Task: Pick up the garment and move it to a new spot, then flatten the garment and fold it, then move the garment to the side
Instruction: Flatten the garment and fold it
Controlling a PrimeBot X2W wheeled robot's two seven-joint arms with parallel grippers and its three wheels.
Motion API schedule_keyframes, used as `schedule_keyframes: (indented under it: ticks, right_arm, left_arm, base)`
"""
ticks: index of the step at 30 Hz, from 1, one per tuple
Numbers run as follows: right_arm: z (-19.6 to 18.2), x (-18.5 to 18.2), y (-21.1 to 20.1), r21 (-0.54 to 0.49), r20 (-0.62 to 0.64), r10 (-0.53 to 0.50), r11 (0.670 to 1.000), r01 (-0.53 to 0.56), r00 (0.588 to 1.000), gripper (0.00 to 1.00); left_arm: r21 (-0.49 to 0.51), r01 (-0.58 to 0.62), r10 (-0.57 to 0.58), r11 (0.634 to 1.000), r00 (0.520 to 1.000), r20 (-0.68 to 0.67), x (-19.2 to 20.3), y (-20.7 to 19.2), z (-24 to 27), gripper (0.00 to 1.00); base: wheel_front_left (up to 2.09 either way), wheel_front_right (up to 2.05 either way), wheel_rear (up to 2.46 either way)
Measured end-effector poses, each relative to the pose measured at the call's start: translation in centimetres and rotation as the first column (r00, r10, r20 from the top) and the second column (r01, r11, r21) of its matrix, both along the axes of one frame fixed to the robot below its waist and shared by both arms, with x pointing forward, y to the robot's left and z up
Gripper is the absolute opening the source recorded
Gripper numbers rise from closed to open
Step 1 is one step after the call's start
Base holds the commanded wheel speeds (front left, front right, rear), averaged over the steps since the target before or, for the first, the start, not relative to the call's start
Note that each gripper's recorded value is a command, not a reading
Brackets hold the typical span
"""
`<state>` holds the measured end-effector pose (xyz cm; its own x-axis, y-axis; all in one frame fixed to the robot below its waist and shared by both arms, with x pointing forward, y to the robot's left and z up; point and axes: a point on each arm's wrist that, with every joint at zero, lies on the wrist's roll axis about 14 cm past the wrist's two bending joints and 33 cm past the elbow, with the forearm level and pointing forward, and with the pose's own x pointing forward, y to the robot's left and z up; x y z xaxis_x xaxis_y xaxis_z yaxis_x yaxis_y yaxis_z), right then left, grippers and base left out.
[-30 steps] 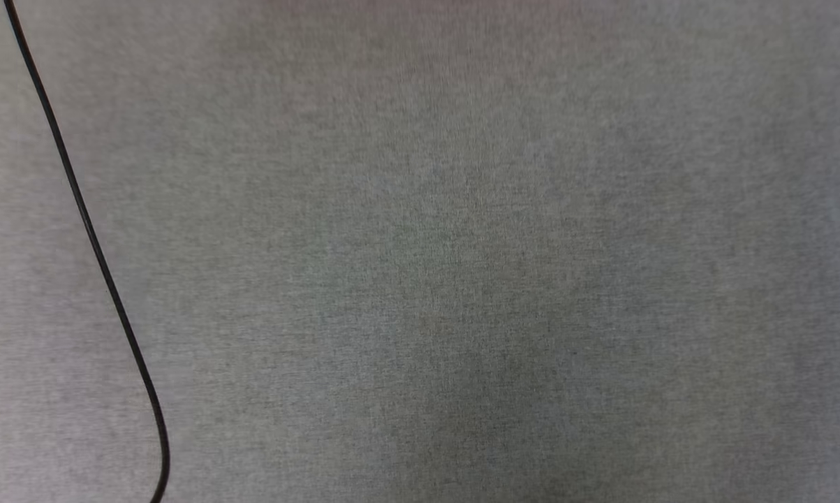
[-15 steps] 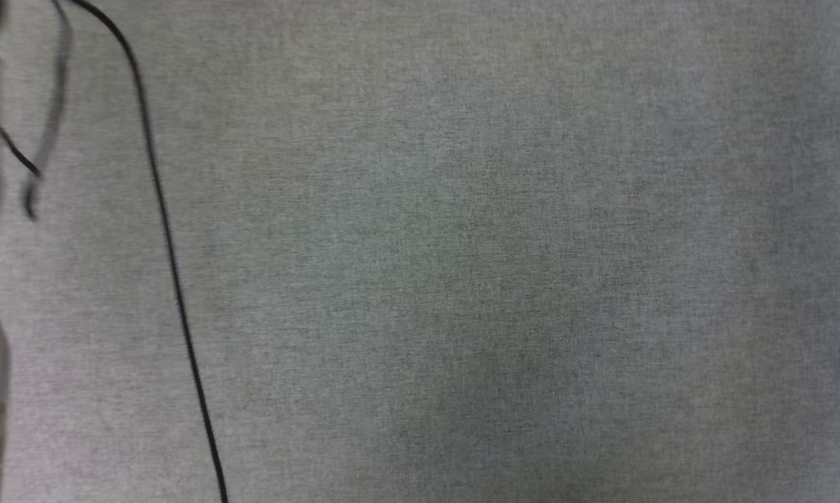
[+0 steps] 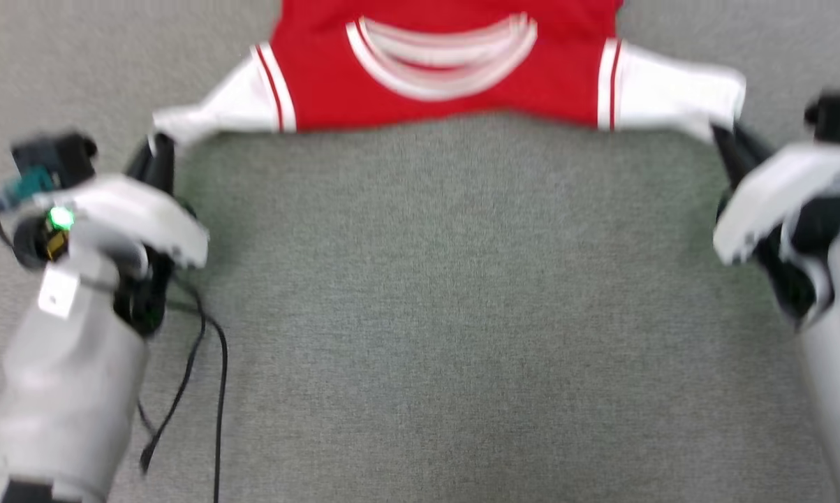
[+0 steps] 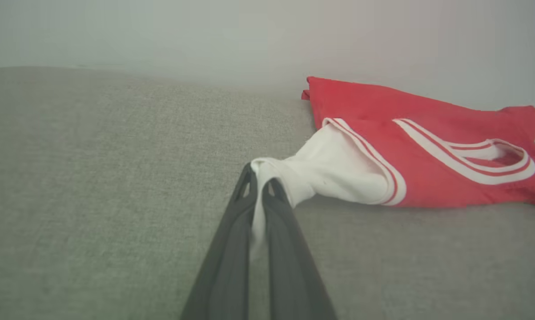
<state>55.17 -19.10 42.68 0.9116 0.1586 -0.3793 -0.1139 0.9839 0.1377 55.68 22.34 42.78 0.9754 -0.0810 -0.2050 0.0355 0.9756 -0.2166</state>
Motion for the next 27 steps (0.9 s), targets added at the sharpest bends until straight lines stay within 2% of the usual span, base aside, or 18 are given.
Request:
schedule_keyframes:
  ticks: [6,17,27]
  right_arm:
    - [-0.2,-6.5,-1.4,0.04,-0.032,-0.044,0.998,0.045,0.999,0.0]
    - [0.3,-17.5,-1.6,0.109,-0.085,-0.119,0.986,0.128,0.989,0.0]
    - [-1.6,-25.9,-1.7,0.131,-0.199,-0.167,0.972,0.195,0.966,0.0]
  left_arm:
    - [-0.059,-0.054,0.055,0.997,0.998,0.015,-6.1,0.9,0.6,0.0]
    - [-0.04,-0.138,0.139,0.99,0.99,0.025,-16.8,1.7,1.4,0.0]
    - [-0.063,-0.208,0.203,0.976,0.976,-0.08,-24.9,1.8,0.3,0.0]
  base:
    - [0.0,0.0,0.0]
    - [0.0,0.0,0.0]
    - [0.0,0.0,0.0]
